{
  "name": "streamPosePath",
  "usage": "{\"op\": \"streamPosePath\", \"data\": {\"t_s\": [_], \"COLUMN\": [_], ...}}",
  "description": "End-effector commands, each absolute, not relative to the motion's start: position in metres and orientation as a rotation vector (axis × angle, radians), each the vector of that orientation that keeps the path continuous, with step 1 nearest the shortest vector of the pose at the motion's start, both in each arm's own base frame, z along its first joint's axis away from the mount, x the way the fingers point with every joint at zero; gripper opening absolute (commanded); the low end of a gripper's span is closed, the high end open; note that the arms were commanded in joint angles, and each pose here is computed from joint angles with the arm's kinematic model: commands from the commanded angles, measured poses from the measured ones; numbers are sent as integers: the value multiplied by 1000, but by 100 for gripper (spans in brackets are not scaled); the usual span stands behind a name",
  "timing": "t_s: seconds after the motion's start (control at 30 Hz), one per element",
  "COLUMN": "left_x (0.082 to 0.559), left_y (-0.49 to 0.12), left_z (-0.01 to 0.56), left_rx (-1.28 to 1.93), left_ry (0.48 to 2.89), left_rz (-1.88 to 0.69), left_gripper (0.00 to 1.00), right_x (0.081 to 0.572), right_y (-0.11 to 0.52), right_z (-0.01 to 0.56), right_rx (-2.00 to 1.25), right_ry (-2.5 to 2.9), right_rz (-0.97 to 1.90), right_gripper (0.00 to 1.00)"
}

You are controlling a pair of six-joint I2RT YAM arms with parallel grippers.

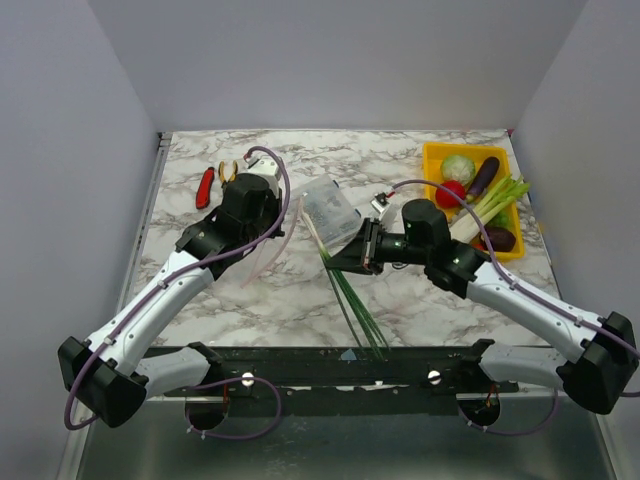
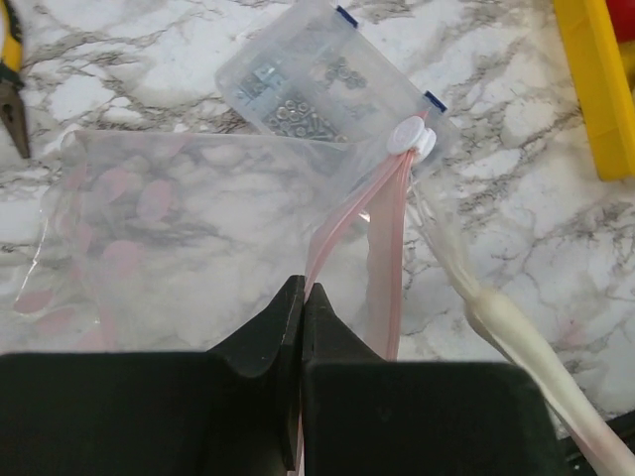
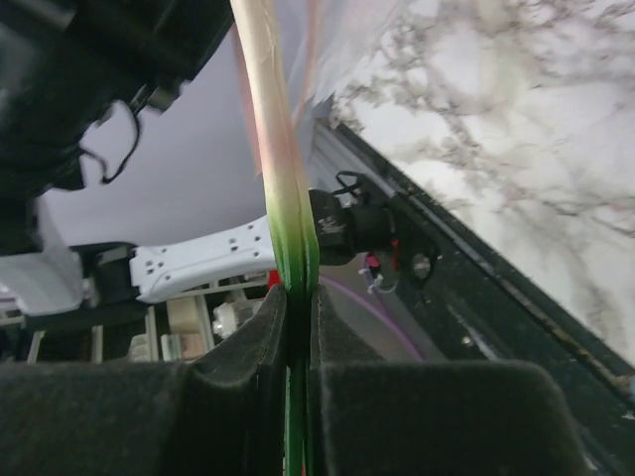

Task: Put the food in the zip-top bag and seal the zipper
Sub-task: Place the fake vegetable in the zipper food storage bag.

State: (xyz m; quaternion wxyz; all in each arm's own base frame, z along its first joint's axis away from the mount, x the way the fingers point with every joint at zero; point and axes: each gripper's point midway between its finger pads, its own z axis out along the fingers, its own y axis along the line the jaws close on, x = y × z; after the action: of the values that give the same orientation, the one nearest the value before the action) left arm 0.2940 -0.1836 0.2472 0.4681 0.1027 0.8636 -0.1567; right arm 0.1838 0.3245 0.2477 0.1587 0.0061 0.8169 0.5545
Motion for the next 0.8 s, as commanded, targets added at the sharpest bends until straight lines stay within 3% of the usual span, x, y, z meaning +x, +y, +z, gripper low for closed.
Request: {"op": "streamPosePath", "data": {"t_s": [0.0,0.27,0.77], "left_x": [307,310,303], "left_y": [-150,-152,-170], "left_z": [257,255,259], "left_rx": [11,9,87], "left_ry": [2049,2051,2048], "left_rz": [-240,-242,-353], "left_gripper": [0,0,0], "right_x": [164,148,191], "right_y": [337,364,390], "right_z": [290,292,263], "right_rx": [99,132,550], "right_ry": [2215,2220,2242], "right_rz": [1763,1854,1837], "right_gripper": [0,0,0]}}
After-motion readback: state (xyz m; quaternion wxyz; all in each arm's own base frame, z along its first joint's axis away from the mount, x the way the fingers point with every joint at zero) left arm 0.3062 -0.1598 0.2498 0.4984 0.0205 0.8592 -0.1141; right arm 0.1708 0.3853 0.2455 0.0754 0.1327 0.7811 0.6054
